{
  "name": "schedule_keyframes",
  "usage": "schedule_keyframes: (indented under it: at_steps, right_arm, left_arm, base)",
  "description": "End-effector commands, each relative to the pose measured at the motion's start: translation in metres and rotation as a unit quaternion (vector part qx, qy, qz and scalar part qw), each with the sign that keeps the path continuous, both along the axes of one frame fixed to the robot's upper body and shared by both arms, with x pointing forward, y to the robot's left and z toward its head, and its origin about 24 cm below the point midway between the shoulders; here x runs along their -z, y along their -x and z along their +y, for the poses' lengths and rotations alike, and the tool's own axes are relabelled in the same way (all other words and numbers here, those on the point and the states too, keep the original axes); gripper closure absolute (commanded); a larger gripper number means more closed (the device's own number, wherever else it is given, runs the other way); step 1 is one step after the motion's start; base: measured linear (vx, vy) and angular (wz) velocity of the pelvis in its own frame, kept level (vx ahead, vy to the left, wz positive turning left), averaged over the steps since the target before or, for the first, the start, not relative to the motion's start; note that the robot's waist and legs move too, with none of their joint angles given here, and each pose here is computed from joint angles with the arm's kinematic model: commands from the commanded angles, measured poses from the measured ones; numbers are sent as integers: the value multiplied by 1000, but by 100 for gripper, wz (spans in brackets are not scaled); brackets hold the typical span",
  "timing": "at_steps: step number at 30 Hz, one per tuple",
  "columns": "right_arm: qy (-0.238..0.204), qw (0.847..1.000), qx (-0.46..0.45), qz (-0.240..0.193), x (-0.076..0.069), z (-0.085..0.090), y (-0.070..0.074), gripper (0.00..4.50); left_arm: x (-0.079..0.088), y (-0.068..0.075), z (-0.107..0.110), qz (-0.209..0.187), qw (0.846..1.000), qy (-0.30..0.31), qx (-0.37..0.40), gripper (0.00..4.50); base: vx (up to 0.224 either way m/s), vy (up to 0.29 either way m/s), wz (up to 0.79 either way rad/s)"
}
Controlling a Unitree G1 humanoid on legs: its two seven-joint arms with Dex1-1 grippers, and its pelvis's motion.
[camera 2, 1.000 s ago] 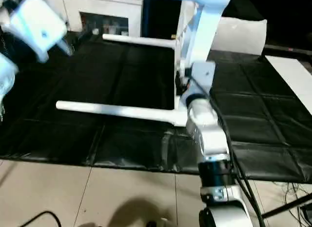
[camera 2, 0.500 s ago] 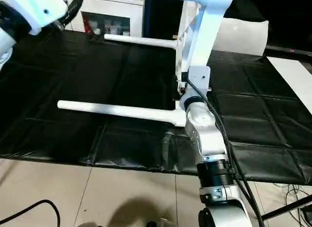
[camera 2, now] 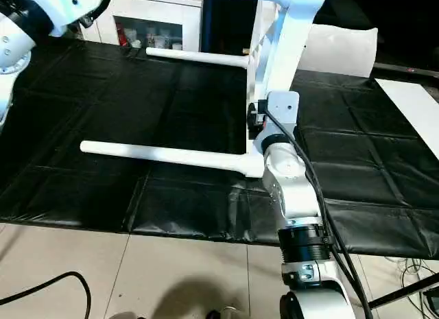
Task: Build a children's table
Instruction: Flip table
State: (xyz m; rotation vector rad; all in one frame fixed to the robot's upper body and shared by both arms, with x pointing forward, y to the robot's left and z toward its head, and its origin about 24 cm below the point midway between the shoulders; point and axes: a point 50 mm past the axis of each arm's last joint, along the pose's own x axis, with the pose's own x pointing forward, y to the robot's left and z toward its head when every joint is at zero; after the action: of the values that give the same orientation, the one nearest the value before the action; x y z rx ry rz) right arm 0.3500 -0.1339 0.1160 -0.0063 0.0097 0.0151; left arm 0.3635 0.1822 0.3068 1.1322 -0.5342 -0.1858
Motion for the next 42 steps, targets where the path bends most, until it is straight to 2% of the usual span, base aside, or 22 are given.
schedule_keyframes:
  at_steps: [1, 3, 4, 7, 9, 12, 15, 17, 19, 20, 21, 23, 24, 25, 26, 27, 30, 32, 33, 35, 38, 42]
  right_arm:
    - [1, 1000, -13, -24, -10, 3, -2, 192]
    - [3, 1000, -15, -27, -11, 4, -2, 214]
    - [3, 999, -16, -28, -12, 4, -3, 219]
    - [17, 999, -22, -38, -14, 5, -3, 232]
    - [25, 998, -25, -45, -17, 5, -2, 244]
    - [35, 997, -30, -55, -22, 5, -2, 252]
    - [64, 993, -40, -86, -40, -1, -5, 253]
    - [73, 990, -49, -111, -60, -8, -7, 253]
    - [74, 988, -53, -121, -67, -10, -7, 253]
    - [80, 982, -78, -153, -88, -12, -7, 253]
    - [80, 981, -81, -156, -90, -12, -7, 253]
    - [98, 968, -126, -192, -123, -17, -6, 253]
    - [114, 962, -143, -201, -133, -19, -6, 253]
    - [117, 961, -145, -202, -135, -19, -6, 253]
    - [139, 955, -161, -208, -145, -21, -6, 253]
    - [176, 944, -181, -215, -165, -26, -6, 253]
    - [185, 941, -184, -215, -172, -29, -7, 253]
    - [213, 933, -201, -212, -192, -33, -9, 253]
    - [219, 930, -207, -210, -196, -32, -9, 253]
    - [210, 928, -224, -212, -201, -29, -11, 185]
    - [207, 926, -232, -214, -202, -26, -12, 178]
    - [214, 913, -258, -233, -202, -17, -13, 140]
  left_arm:
    - [-3, -1, -5, -4, 1000, -5, 8, 127]
    - [-4, -2, -3, -7, 1000, -5, 7, 141]
    - [-5, -2, -3, -8, 1000, -5, 7, 166]
    - [-6, -2, -1, -11, 1000, -6, 5, 171]
    - [-6, -2, -1, -9, 1000, -8, 7, 199]
    - [-6, -3, 0, -7, 1000, -10, 9, 209]
    - [-5, -3, 2, 5, 1000, -3, 13, 216]
    - [-1, -2, 5, 22, 999, 20, 22, 219]
    - [0, -2, 6, 27, 999, 31, 25, 223]
    - [5, -1, 10, 44, 997, 51, 29, 226]
    - [6, -1, 10, 45, 997, 53, 28, 226]
    - [14, 1, 19, 70, 994, 86, 27, 226]
    - [18, 2, 23, 81, 991, 106, 26, 227]
    - [19, 2, 23, 83, 990, 109, 26, 229]
    - [23, 3, 27, 94, 987, 127, 25, 232]
    - [33, 8, 33, 119, 978, 170, 25, 234]
    - [38, 10, 35, 129, 972, 193, 25, 238]
    - [60, 18, 36, 166, 946, 276, 26, 245]
    - [66, 19, 35, 175, 940, 292, 27, 248]
    - [76, 22, 32, 188, 921, 340, 27, 250]
    - [81, 23, 31, 193, 915, 354, 22, 252]
    - [88, 23, 31, 200, 883, 424, 17, 252]
  base:
    - [0, 0, 0]
    - [0, 0, 0]
    - [0, 0, 0]
    - [0, 0, 0]
    - [0, 0, 0]
    - [0, 0, 0]
    - [0, 0, 0]
    - [0, 0, 0]
    - [0, 0, 0]
    - [0, 0, 0]
    - [0, 0, 0]
    - [0, 0, 0]
    - [0, 0, 0]
    - [0, 0, 0]
    - [0, 0, 0]
    - [0, 0, 0]
    - [0, 0, 0]
    - [0, 0, 0]
    - [0, 0, 0]
    - [0, 0, 0]
    - [0, 0, 0]
    - [0, 0, 0]
